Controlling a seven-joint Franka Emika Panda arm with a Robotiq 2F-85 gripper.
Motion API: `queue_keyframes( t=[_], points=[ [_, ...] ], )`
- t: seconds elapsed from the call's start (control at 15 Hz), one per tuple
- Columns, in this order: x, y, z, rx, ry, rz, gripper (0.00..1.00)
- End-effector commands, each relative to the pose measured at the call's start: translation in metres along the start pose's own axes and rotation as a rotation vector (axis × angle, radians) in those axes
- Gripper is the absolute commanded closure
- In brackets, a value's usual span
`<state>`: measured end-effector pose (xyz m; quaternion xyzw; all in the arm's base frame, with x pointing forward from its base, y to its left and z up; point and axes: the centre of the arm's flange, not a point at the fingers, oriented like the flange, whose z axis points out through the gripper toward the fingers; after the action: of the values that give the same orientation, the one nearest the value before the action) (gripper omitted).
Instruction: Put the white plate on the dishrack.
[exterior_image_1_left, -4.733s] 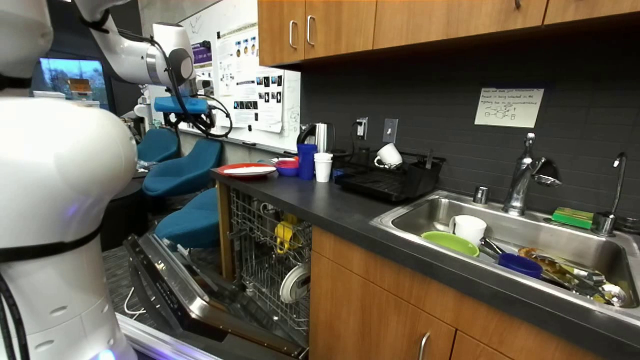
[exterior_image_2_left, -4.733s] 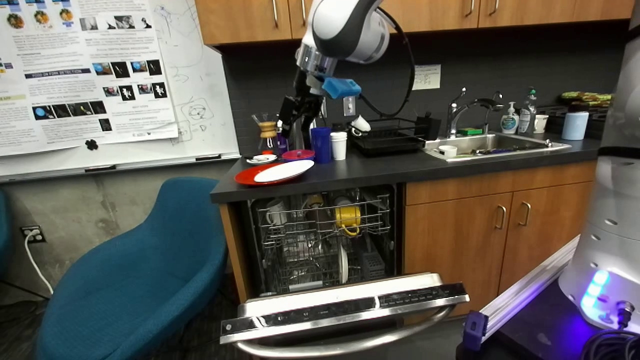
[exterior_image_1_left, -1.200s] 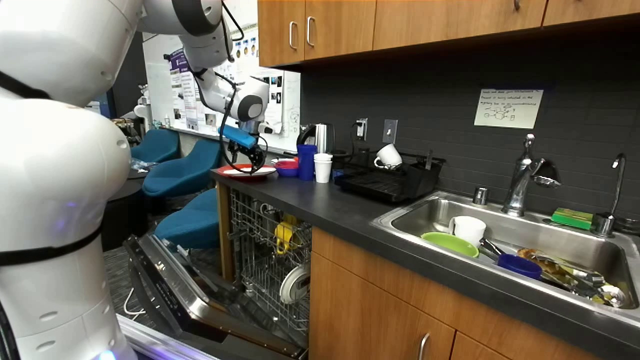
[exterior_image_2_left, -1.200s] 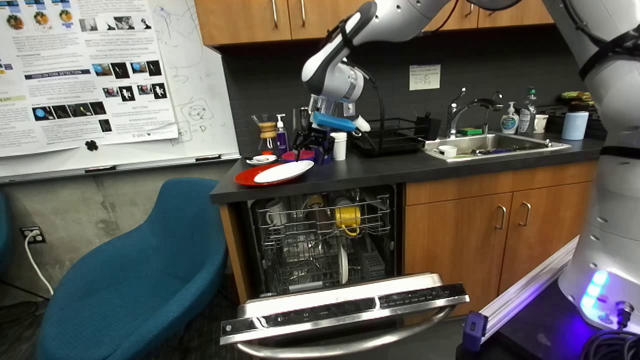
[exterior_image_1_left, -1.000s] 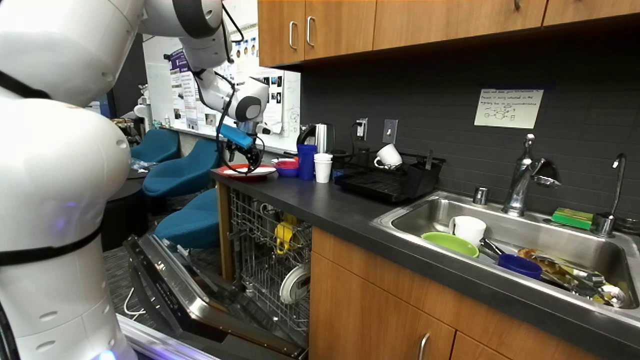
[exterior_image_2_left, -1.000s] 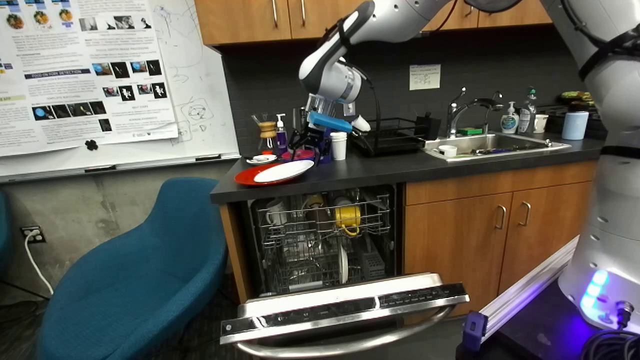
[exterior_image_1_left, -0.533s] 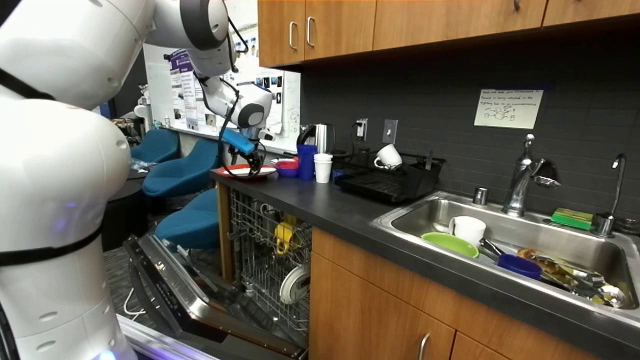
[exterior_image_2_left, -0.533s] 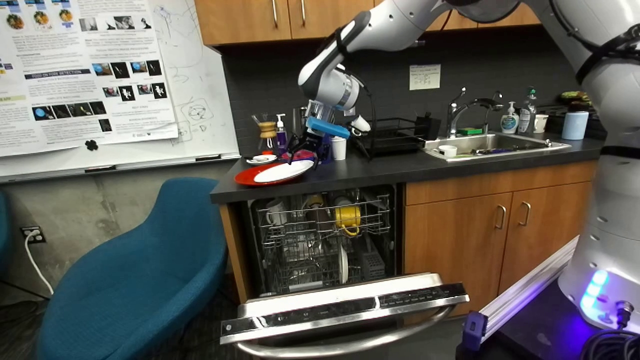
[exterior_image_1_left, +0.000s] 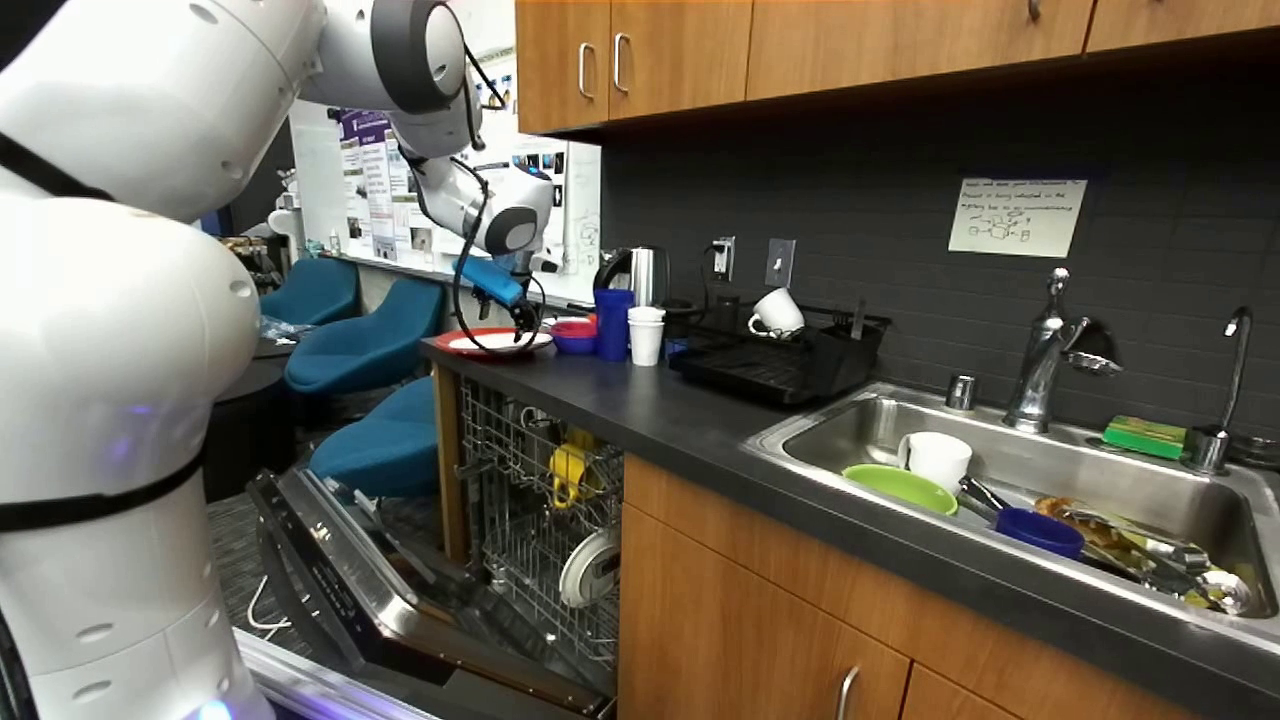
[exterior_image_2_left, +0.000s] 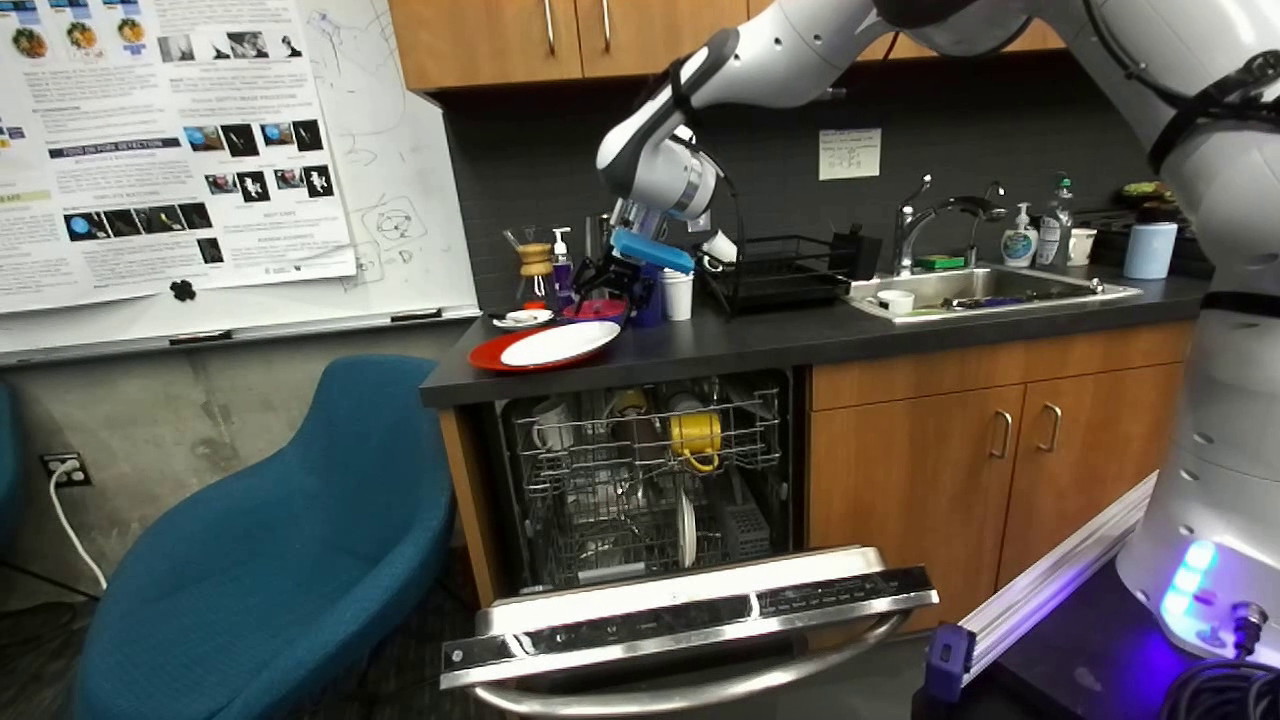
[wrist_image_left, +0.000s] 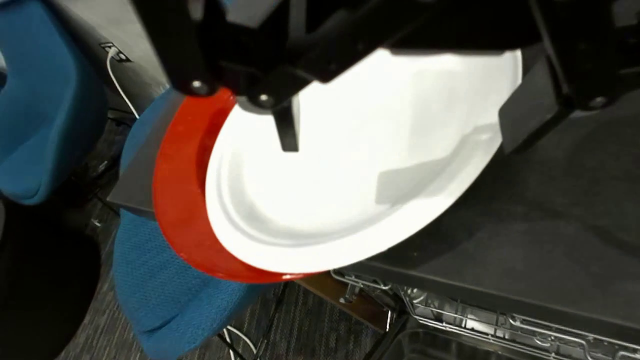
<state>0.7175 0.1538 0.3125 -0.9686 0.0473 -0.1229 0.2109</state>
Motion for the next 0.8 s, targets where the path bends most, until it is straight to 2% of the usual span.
queue_keyframes(
  t=[0.0,0.53,0.73],
  points=[
    [0.011,0.002,-0.001,0.015,0.029,-0.009,0.0],
    [0.011,0.027,-0.008,-0.053,0.052,-0.038,0.0],
    [0.018,0.032,-0.009,-0.048,0.058,-0.025,0.0]
  ],
)
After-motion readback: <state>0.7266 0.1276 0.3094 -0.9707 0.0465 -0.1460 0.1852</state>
